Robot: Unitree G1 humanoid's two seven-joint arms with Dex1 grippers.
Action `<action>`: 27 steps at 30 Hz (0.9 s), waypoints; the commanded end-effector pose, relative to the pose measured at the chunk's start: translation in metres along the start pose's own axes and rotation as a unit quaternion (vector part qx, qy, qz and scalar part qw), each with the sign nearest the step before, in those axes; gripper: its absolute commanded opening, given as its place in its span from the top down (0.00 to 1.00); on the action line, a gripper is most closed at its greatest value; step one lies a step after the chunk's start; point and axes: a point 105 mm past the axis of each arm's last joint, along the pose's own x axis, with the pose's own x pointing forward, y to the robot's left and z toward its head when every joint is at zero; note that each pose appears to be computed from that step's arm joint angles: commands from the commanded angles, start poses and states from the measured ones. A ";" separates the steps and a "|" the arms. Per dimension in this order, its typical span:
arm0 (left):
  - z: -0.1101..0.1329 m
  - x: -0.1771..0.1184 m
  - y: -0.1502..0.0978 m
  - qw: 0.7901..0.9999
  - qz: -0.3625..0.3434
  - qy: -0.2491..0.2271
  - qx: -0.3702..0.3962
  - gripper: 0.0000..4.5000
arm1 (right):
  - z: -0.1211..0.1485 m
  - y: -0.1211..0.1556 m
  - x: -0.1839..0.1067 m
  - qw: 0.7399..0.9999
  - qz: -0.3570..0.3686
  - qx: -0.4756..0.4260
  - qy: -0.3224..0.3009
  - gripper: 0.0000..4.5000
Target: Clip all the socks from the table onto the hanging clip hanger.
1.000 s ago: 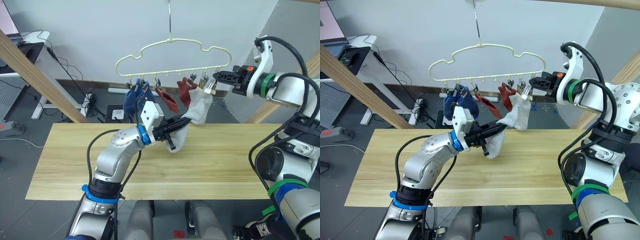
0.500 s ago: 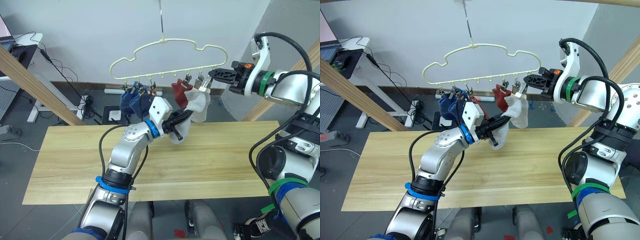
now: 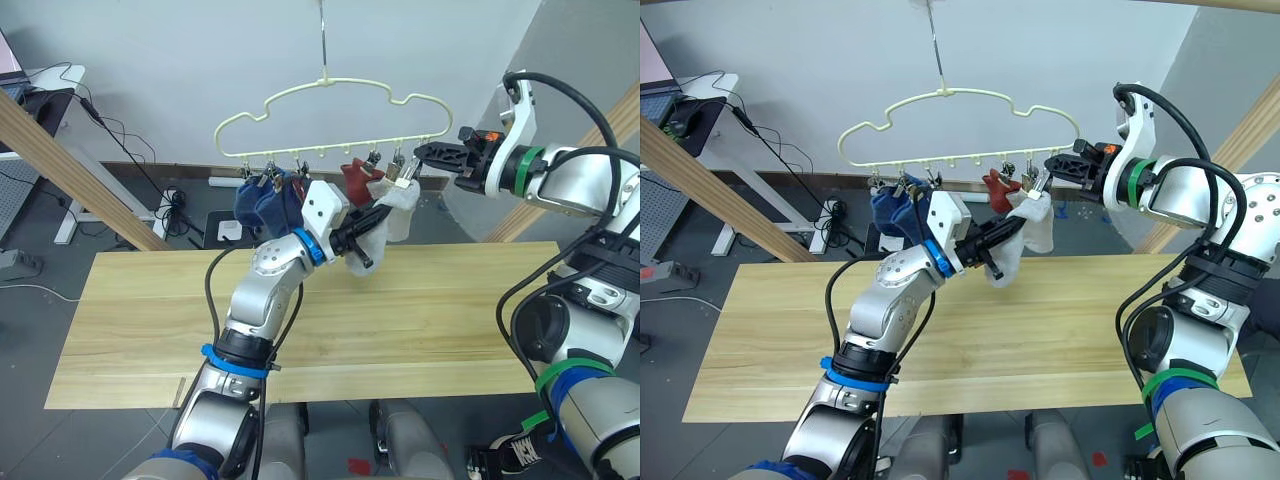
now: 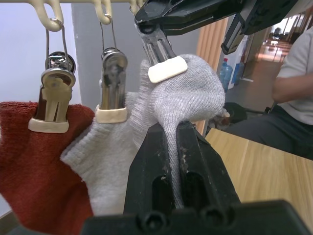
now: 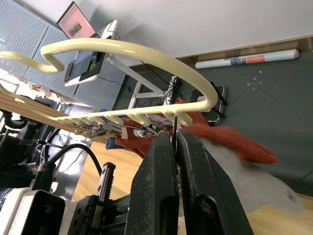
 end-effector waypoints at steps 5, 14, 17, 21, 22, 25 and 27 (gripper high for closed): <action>0.013 0.005 -0.011 0.999 -0.025 -0.021 0.019 1.00 | 0.001 0.013 -0.003 0.999 0.039 -0.004 -0.008 0.88; 0.014 0.003 -0.010 0.999 -0.026 -0.019 0.026 1.00 | 0.000 0.006 -0.013 0.999 0.033 -0.011 -0.009 0.22; 0.013 0.003 -0.010 0.999 -0.026 -0.016 0.028 1.00 | 0.001 -0.004 -0.028 0.999 0.008 -0.042 -0.012 0.01; 0.009 0.004 -0.012 0.999 -0.037 -0.006 0.015 0.88 | -0.004 -0.004 -0.047 0.990 -0.006 -0.142 -0.010 0.00; 0.007 0.005 -0.013 0.999 -0.041 -0.003 0.007 0.83 | -0.006 -0.004 -0.050 0.985 -0.010 -0.173 -0.010 0.00; 0.003 0.005 -0.014 0.999 -0.049 0.007 -0.016 0.64 | -0.016 -0.006 -0.054 0.973 -0.004 -0.231 -0.007 0.00; -0.002 0.000 -0.013 0.998 -0.053 0.023 -0.029 0.52 | -0.029 -0.009 -0.055 0.959 -0.002 -0.284 0.003 0.00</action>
